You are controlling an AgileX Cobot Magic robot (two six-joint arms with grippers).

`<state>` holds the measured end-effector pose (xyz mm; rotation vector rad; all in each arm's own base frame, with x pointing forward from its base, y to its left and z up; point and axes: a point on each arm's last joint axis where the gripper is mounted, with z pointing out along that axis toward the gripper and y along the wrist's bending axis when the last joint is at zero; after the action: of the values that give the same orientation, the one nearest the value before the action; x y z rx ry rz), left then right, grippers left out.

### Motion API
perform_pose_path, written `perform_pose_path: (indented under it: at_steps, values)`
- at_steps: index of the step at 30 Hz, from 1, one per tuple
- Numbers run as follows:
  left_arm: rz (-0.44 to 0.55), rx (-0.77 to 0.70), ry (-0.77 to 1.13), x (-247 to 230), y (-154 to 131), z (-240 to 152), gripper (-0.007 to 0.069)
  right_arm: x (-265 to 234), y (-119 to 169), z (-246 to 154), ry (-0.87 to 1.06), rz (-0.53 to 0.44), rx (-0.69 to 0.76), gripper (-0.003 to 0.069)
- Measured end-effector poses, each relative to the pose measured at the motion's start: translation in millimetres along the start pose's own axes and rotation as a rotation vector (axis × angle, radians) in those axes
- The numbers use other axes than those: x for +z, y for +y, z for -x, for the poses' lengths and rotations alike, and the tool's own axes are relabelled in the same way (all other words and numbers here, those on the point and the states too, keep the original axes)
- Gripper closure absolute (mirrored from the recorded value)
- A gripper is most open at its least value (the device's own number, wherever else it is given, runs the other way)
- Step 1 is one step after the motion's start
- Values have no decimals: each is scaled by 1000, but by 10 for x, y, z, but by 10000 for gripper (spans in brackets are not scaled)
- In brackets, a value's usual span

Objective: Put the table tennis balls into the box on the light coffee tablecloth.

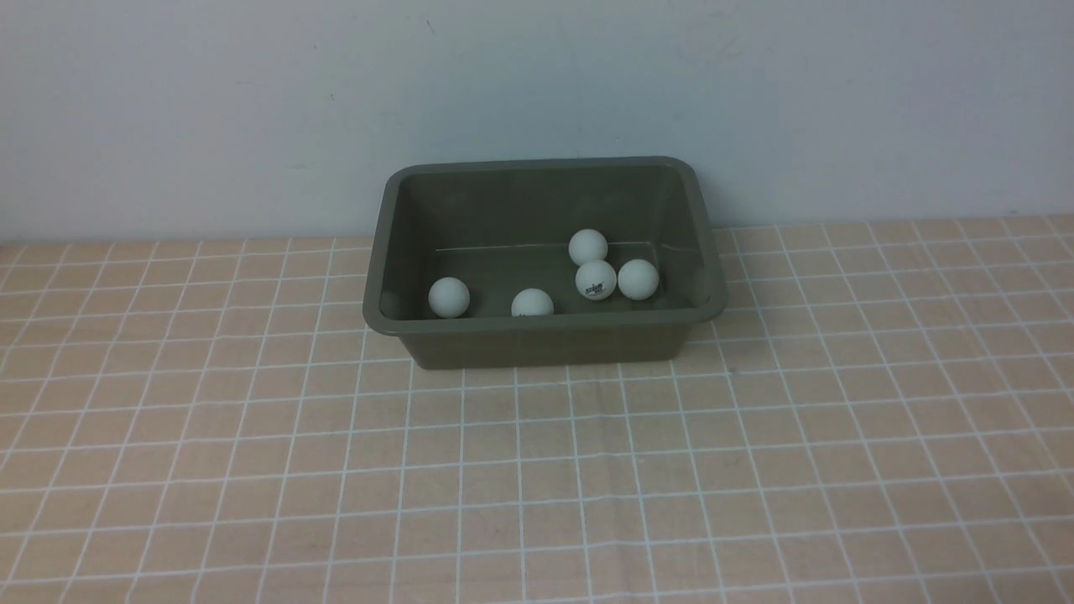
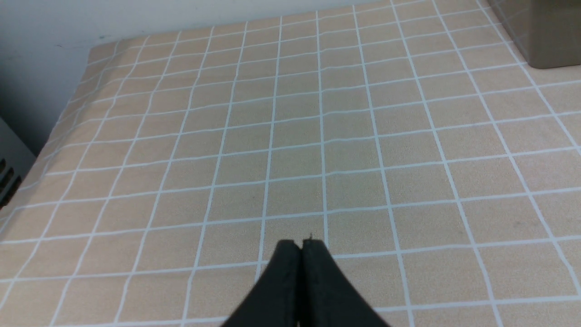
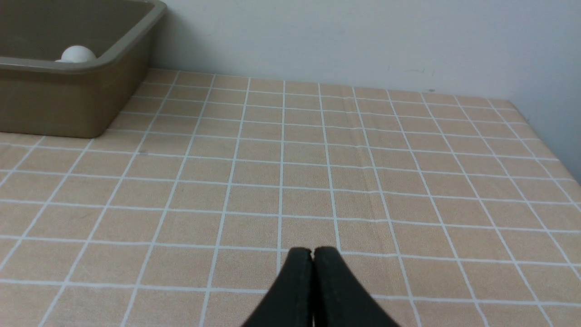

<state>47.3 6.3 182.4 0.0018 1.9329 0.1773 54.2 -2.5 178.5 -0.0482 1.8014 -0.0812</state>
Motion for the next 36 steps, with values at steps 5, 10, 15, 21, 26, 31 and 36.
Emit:
perform_pose_path:
  at_steps: [5, 10, 15, 21, 26, 31, 36]
  values:
    - [-2, 1, 0, 0, -1, 0, 694, 0, 0, 0, 0, 0, 0, 673]
    - [-20, 8, -3, 0, -10, 1, 694, 0, 0, 0, 0, 0, 0, 673]
    - [-29, 11, -4, 0, -15, 2, 694, 0, 0, 0, 0, 0, 0, 673]
    - [-55, 21, -7, -1, -28, 3, 694, 0, 0, 0, 0, 0, 0, 673]
    - [-55, 21, -7, -1, -28, 3, 694, 0, 0, 0, 0, 0, 0, 673]
    - [-55, 21, -7, -1, -28, 3, 694, 0, 0, 0, 0, 0, 0, 673]
    - [-55, 21, -7, -1, -28, 3, 694, 0, 0, 0, 0, 0, 0, 673]
